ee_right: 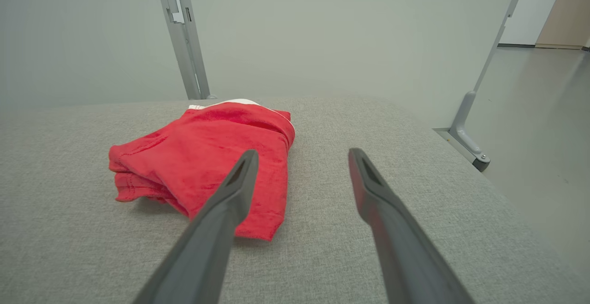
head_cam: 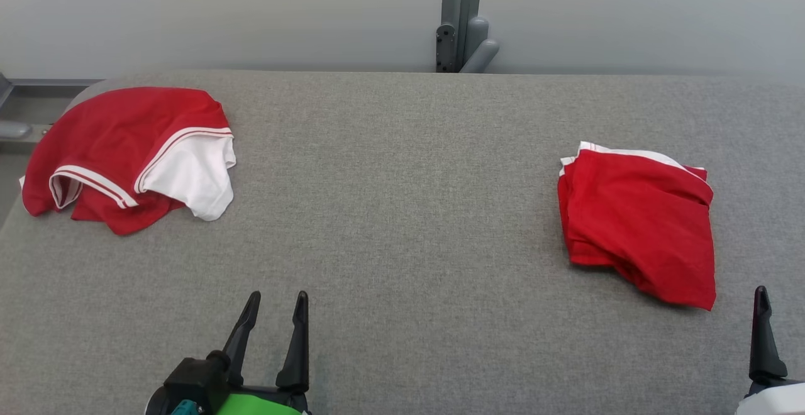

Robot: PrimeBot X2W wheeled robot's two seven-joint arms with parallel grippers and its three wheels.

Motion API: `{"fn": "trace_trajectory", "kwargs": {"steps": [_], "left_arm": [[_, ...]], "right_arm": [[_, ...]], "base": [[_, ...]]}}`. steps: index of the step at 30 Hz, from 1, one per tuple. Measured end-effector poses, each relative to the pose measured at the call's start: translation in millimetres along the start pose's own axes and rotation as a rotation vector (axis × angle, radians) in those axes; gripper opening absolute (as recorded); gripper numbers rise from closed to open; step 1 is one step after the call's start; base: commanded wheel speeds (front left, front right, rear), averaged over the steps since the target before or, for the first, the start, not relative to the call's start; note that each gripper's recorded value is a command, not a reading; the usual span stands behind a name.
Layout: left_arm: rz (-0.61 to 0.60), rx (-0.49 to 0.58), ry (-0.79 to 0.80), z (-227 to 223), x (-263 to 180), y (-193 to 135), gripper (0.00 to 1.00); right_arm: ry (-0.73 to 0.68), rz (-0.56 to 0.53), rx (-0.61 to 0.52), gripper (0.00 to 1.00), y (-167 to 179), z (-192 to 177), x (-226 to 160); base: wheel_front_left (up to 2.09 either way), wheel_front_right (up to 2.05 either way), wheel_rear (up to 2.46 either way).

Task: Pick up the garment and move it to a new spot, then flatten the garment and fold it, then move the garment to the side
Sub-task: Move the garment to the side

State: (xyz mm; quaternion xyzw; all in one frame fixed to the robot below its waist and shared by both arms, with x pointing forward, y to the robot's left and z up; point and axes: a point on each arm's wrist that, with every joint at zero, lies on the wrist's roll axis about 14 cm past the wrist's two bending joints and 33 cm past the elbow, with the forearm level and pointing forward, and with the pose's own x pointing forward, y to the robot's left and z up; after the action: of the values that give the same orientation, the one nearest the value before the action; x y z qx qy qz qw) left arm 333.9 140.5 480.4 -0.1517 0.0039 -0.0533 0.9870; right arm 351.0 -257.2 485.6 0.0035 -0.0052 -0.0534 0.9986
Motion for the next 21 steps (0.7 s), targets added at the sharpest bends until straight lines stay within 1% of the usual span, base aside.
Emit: {"fn": "trace_trajectory", "kwargs": {"steps": [2, 5, 7, 9, 10, 11, 13, 15, 16, 18, 19, 21], "left_arm": [[0.002, 0.000, -0.003, 1, 0, 0, 1.00], [0.006, -0.004, -0.004, 1, 2, 0, 1.00], [0.012, -0.007, -0.004, 1, 4, 1, 1.00], [0.010, -0.007, 0.002, -1, 6, 1, 1.00], [0.001, -0.009, 0.009, -3, 11, -2, 1.00], [-0.004, -0.009, 0.010, -3, 14, -3, 1.00], [-0.015, -0.009, 0.016, -5, 20, -5, 1.00], [-0.023, -0.006, 0.026, -8, 26, -7, 1.00], [-0.029, -0.005, 0.033, -11, 32, -7, 1.00], [-0.032, -0.005, 0.041, -13, 37, -7, 1.00], [-0.033, -0.005, 0.043, -15, 40, -7, 1.00], [-0.032, -0.005, 0.045, -16, 44, -6, 1.00]], "right_arm": [[0.001, 0.001, 0.005, 1.00, 1, 0, 0], [-0.009, 0.002, 0.055, 1.00, 5, 1, 4], [-0.031, 0.013, 0.096, 1.00, 9, 7, 14], [0.003, 0.016, 0.143, 1.00, 8, 6, 29], [0.071, 0.021, 0.189, 1.00, 6, 5, 49], [0.112, 0.028, 0.212, 1.00, 7, 4, 59], [0.188, 0.040, 0.224, 1.00, 7, 2, 78], [0.307, 0.038, 0.267, 1.00, 9, -14, 89], [0.400, 0.041, 0.307, 1.00, 14, -29, 96], [0.461, 0.045, 0.288, 1.00, 17, -40, 103], [0.488, 0.044, 0.296, 1.00, 19, -46, 106], [0.552, 0.050, 0.286, 1.00, 25, -63, 105]], "base": [[0.00, 0.00, 0.00], [0.00, 0.00, 0.00], [0.00, 0.00, 0.00], [0.00, 0.00, 0.00], [0.00, 0.00, 0.00], [0.00, 0.00, 0.00], [0.00, 0.00, 0.00], [0.00, 0.00, 0.00], [0.00, 0.00, 0.00], [0.00, 0.00, 0.00], [0.00, 0.00, 0.00], [0.00, 0.00, 0.00]]}}
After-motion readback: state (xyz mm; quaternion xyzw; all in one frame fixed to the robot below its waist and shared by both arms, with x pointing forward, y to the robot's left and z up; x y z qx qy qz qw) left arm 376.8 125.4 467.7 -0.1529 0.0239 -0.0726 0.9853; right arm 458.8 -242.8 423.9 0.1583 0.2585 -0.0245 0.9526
